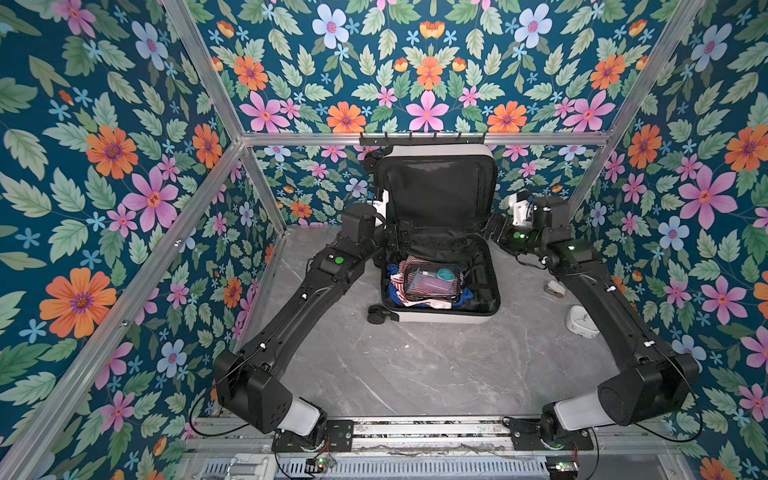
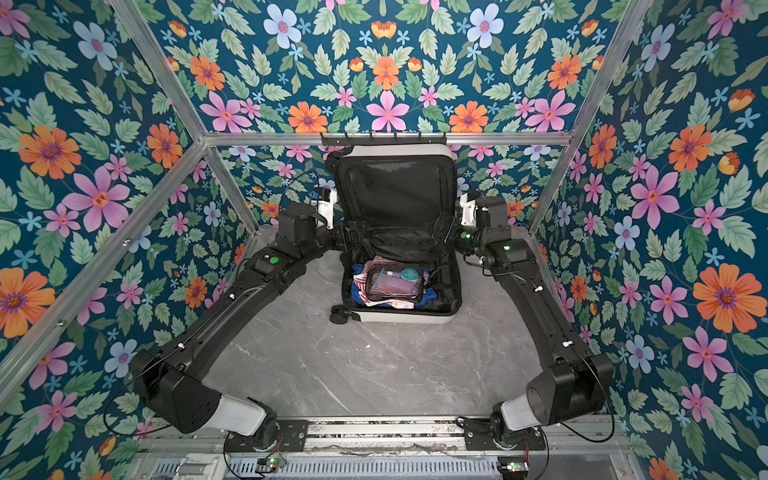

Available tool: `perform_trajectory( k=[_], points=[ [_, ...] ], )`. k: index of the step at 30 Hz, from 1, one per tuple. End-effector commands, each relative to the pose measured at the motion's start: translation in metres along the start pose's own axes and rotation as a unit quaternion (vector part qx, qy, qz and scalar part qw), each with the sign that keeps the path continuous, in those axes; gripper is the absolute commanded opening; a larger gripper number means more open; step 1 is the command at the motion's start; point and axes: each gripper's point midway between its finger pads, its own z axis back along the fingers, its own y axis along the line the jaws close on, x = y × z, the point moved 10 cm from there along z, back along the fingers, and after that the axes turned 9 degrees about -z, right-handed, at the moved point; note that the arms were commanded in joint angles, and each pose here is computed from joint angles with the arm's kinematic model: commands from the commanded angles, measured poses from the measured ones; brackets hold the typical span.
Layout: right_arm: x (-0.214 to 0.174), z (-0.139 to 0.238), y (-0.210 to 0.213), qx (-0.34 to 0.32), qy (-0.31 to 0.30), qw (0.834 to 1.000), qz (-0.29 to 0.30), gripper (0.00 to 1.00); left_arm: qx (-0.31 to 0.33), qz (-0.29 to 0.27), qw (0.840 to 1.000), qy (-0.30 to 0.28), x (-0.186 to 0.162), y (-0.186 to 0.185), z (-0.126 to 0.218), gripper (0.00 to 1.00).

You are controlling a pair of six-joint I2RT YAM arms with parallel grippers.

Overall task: Pack the luggage
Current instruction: 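Raise both grippers to the suitcase lid's top edge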

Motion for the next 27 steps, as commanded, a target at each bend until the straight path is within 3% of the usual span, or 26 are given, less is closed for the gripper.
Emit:
perform_trajectory(
  k=[1, 3, 5, 8, 14, 23, 27],
  points=[
    [0.012, 0.01, 0.004, -0.013, -0.037, 0.998, 0.046, 0.97, 0.084, -0.039, 0.994, -0.06, 0.02, 0.011, 0.003, 0.99],
    [0.018, 0.017, 0.007, -0.026, -0.073, 0.995, 0.061, 0.97, 0.095, -0.058, 0.989, -0.093, 0.029, 0.013, 0.006, 1.0],
    [0.022, 0.022, 0.005, -0.028, -0.121, 0.99, 0.069, 0.99, 0.14, -0.042, 0.982, -0.116, 0.041, 0.022, 0.009, 1.0],
    [0.028, 0.031, 0.007, -0.051, -0.164, 0.981, 0.09, 0.99, 0.154, -0.02, 0.981, -0.118, 0.057, 0.044, 0.005, 1.0],
    [0.043, 0.031, 0.019, -0.058, -0.154, 0.98, 0.108, 0.99, 0.137, 0.033, 0.986, -0.093, 0.06, 0.096, -0.021, 0.92],
    [0.054, 0.018, 0.019, -0.038, -0.148, 0.982, 0.111, 0.99, 0.159, 0.03, 0.981, -0.107, 0.055, 0.112, -0.032, 1.0],
    [0.068, 0.009, 0.013, -0.04, -0.144, 0.984, 0.094, 0.99, 0.136, 0.077, 0.984, -0.09, 0.056, 0.146, -0.044, 1.0]
  ],
)
